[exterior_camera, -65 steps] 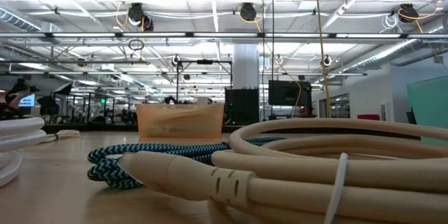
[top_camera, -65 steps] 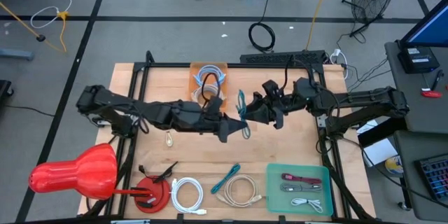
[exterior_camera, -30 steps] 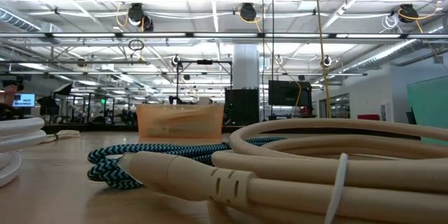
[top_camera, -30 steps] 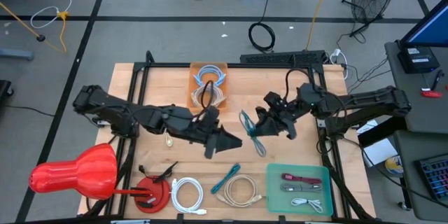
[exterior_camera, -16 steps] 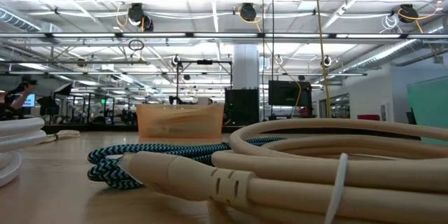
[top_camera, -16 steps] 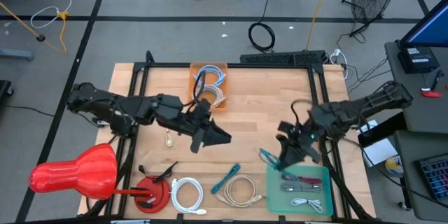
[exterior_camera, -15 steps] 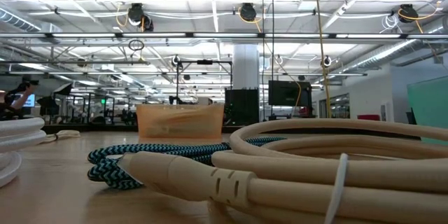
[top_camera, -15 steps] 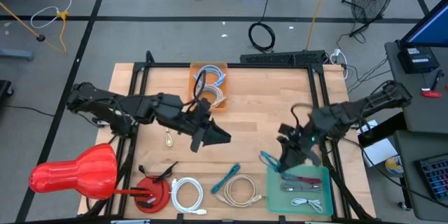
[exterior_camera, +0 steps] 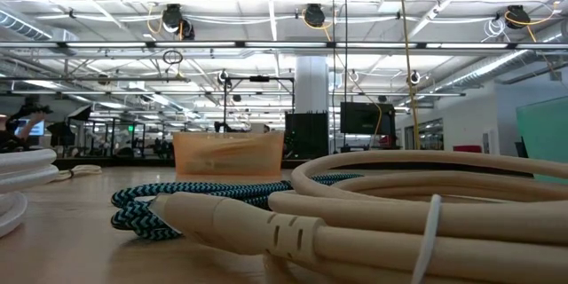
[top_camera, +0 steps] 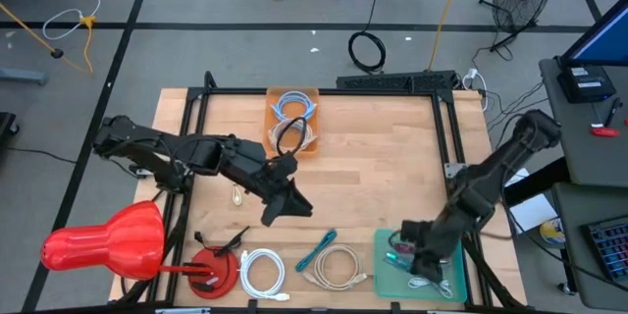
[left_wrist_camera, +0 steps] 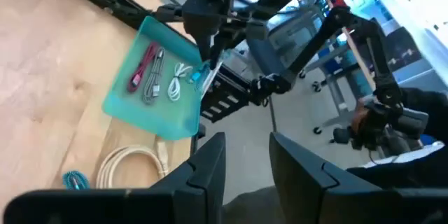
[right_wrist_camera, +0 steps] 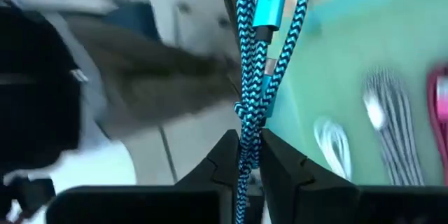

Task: Pick & Place USB Port
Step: Put the top blue patterned usb cable into the grin bin

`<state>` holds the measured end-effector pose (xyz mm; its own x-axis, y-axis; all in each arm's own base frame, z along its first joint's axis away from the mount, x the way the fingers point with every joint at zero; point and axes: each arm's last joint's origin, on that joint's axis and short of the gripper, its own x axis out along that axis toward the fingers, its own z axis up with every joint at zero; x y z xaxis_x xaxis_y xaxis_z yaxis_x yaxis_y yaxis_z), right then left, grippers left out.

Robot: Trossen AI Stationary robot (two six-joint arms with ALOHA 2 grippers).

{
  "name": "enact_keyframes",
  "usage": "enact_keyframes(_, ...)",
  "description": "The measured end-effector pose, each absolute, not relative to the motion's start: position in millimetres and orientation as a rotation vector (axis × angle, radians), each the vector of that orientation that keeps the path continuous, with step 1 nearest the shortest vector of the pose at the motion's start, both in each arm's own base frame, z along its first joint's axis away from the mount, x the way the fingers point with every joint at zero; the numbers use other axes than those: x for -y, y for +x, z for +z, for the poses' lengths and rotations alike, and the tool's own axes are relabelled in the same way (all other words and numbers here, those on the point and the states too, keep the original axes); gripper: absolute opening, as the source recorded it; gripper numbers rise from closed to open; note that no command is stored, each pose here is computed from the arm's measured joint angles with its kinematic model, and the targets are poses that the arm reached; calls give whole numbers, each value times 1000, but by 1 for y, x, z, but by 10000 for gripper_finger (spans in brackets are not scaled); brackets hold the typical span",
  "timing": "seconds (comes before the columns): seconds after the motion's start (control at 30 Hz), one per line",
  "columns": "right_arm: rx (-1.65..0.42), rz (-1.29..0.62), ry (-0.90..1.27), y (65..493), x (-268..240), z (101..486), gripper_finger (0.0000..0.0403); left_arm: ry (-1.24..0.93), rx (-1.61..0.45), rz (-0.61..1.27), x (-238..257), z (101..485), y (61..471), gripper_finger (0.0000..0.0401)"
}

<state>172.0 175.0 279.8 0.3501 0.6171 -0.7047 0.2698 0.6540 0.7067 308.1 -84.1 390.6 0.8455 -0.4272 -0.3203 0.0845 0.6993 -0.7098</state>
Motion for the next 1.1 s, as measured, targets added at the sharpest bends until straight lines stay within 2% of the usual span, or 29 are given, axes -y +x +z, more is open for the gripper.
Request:
enact_keyframes(0.17, -1441, 203, 769, 161, -189, 256, 26, -731, -511, -316, 88, 389, 306, 113)
enact_keyframes(0.33, -1560, 124, 625, 155, -199, 233, 26, -724, -546, -322, 88, 387, 305, 113)
enact_keyframes(0.57, -1690, 120, 490, 151, -218, 204, 26, -708, -565, -330, 92, 385, 304, 113)
enact_keyframes(0.8, -1670, 100, 425, 150, -230, 188, 26, -691, -591, -320, 97, 383, 301, 113)
enact_keyframes(1.1, -1643, 113, 382, 151, -229, 187, 26, -684, -601, -305, 99, 381, 300, 113)
